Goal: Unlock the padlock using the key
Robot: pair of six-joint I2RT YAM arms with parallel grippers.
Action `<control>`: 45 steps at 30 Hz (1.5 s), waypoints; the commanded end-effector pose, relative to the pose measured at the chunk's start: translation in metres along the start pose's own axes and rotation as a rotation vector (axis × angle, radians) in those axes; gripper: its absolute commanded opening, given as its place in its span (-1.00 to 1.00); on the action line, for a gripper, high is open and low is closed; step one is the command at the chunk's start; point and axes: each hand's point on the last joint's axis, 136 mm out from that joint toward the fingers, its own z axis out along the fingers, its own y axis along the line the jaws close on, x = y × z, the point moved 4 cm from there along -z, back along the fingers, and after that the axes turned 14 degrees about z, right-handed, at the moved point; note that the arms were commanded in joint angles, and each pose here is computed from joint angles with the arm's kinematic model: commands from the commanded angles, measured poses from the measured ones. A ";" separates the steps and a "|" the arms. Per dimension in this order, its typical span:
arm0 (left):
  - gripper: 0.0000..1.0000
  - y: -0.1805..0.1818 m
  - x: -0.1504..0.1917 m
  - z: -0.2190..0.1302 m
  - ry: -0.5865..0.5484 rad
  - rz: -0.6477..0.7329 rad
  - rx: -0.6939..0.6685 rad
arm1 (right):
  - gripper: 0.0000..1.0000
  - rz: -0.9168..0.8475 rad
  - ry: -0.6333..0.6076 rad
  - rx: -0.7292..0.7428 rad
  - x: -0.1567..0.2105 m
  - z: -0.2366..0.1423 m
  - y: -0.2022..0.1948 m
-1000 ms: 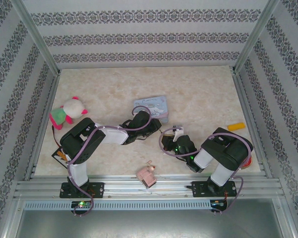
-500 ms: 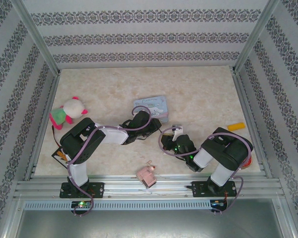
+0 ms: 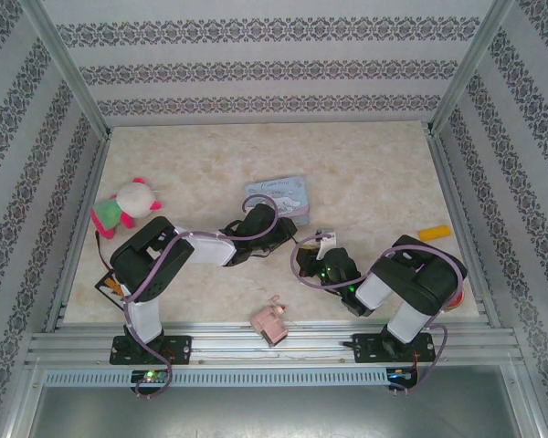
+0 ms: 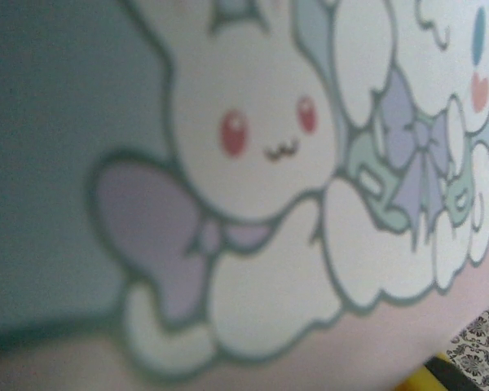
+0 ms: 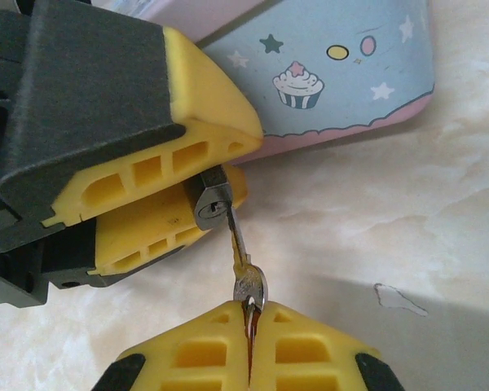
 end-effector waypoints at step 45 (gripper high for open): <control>-0.90 -0.014 0.002 0.007 0.035 -0.077 0.071 | -1.00 -0.123 -0.077 0.054 0.000 -0.020 0.004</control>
